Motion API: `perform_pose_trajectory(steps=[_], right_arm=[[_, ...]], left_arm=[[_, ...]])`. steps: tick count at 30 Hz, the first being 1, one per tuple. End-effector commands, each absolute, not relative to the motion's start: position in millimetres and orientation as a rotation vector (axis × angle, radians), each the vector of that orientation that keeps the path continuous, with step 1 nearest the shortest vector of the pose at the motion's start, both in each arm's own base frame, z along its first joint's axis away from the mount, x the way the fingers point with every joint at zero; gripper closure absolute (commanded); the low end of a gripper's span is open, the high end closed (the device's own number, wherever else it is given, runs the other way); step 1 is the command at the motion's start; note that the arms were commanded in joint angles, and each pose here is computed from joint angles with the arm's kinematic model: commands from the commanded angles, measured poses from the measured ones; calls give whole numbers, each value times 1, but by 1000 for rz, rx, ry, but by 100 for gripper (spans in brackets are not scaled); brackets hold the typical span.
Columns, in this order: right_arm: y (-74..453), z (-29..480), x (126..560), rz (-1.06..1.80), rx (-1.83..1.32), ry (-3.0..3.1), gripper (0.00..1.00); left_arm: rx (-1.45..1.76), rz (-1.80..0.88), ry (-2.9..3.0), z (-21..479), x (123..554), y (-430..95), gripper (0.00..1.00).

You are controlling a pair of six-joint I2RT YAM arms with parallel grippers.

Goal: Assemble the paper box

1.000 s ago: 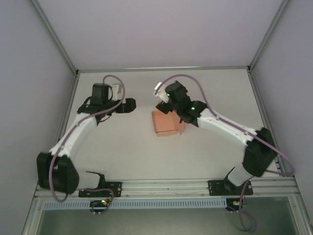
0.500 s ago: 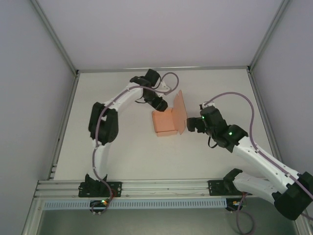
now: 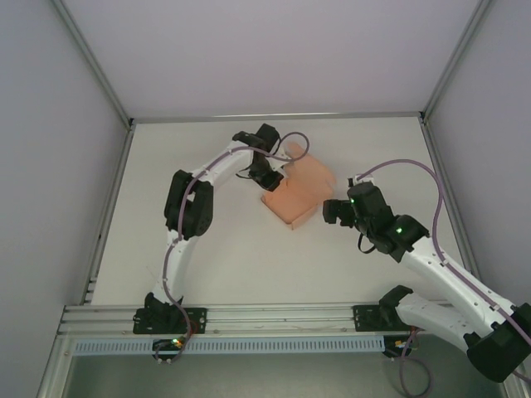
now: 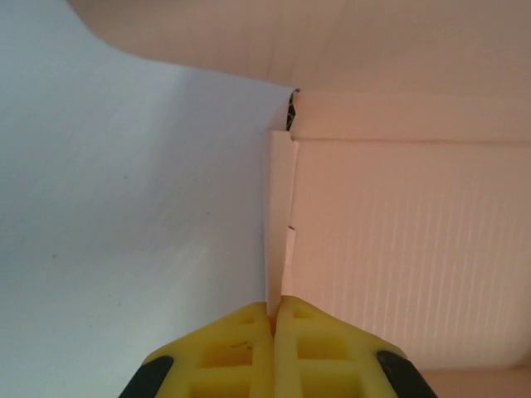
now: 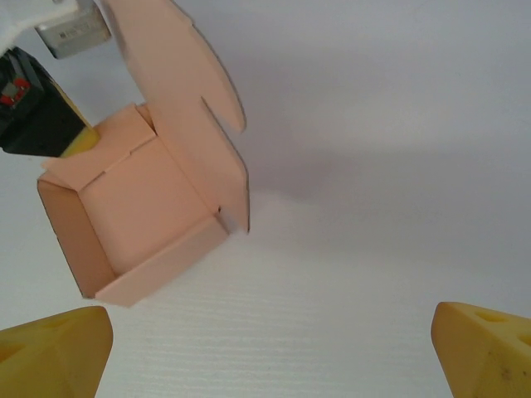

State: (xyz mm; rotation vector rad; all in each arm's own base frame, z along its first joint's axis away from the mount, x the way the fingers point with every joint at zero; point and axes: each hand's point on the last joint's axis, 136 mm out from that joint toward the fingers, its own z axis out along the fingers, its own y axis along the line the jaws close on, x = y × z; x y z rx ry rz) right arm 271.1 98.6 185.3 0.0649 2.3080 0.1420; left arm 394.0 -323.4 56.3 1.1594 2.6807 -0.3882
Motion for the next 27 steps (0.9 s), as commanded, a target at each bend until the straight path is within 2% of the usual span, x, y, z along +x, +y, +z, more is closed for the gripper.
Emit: perform_pose_trajectory(steps=[1, 4, 8, 9, 12, 19, 21, 23, 27], right_arm=[[89, 184, 270, 90, 120, 2330, 0], [86, 177, 277, 40, 174, 2356, 0], [113, 155, 296, 87, 218, 2449, 0], [127, 148, 304, 137, 217, 2465, 4], [171, 141, 330, 261, 189, 2451, 10], [231, 116, 374, 225, 78, 2505, 12], [238, 102, 381, 215, 65, 2531, 16], [239, 88, 385, 168, 58, 2564, 34], [232, 67, 396, 83, 75, 2578, 49]], left_arm=[[832, -153, 2780, 54, 405, -288, 100], [538, -39, 2803, 55, 401, -264, 100], [258, 70, 2796, 64, 389, -238, 100], [201, 64, 2797, 65, 385, -234, 100], [104, 72, 2814, 63, 375, -229, 100], [53, 47, 2851, 53, 360, -229, 100], [56, 45, 2847, 54, 359, -229, 100], [60, 50, 2843, 55, 360, -228, 100], [73, 70, 2847, 53, 357, -223, 100]])
